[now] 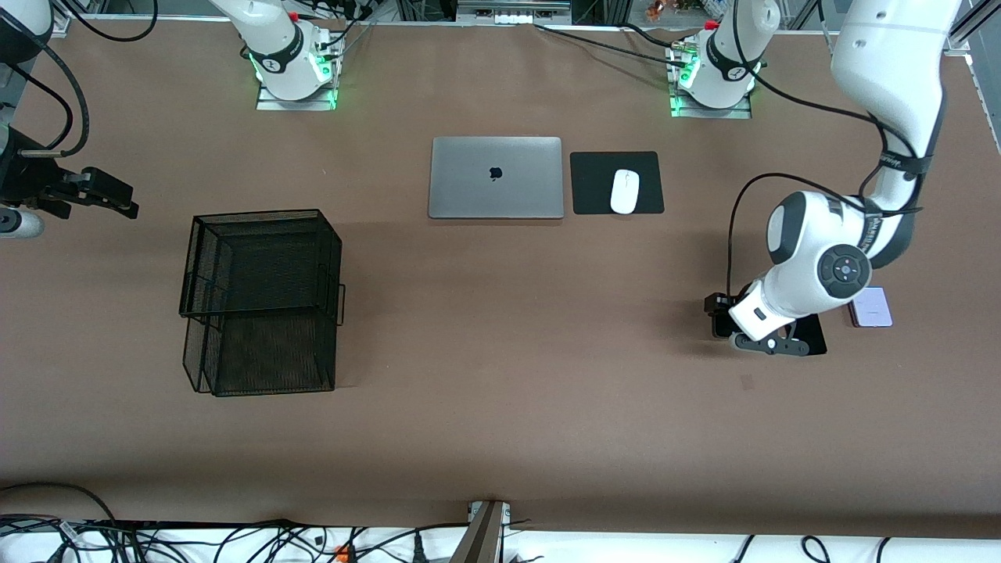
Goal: Place phones with both arms
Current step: 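Place the flip phone mid-table with the left gripper while the right gripper approaches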
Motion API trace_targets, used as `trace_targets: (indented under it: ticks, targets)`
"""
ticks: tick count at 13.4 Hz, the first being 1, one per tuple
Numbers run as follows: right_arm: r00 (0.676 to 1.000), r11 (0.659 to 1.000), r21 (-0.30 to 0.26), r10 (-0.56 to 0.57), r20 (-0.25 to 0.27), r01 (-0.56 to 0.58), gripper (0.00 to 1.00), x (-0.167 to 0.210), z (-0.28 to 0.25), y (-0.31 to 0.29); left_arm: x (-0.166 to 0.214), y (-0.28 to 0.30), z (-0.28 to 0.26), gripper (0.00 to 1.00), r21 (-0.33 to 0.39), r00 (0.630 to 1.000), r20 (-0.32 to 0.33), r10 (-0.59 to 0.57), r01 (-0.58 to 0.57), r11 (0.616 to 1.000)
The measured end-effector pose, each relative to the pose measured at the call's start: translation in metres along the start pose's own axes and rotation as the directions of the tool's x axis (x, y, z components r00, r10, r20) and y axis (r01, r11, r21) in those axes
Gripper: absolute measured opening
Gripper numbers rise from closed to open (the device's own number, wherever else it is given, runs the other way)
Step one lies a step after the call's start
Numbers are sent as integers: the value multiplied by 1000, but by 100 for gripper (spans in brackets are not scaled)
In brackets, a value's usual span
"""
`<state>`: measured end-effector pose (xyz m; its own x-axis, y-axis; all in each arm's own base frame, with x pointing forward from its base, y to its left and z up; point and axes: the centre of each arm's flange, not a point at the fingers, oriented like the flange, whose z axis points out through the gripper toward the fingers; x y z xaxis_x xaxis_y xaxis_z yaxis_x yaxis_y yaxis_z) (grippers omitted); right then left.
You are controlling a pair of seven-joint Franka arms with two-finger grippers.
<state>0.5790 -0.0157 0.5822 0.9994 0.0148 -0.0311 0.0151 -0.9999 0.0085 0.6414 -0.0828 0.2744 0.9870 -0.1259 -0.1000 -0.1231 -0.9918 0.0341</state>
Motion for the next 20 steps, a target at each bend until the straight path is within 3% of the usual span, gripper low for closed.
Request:
trace_targets:
  ticks: [5, 9, 12, 17, 20]
  targets:
    - [1000, 1000, 2, -4, 1, 4, 100, 0, 0, -2, 4, 151, -65, 81, -66, 1000, -13, -1, 0, 998]
    - [1000, 1000, 3, -30, 3, 30, 100, 1, 1, -17, -19, 310, -24, 81, -86, 1000, 11, 17, -16, 996]
    - [998, 998, 4, -64, 20, 64, 100, 5, 11, -37, -38, 406, 39, 81, -143, 999, -28, -42, 37, 989]
    - [995, 996, 5, -93, 42, 93, 100, 12, 27, -55, -39, 424, 116, 81, -185, 996, -33, -84, 76, 980]
    - [995, 996, 5, -94, 44, 93, 100, 15, 31, -55, -32, 426, 103, 93, -199, 995, -53, -89, 77, 977]
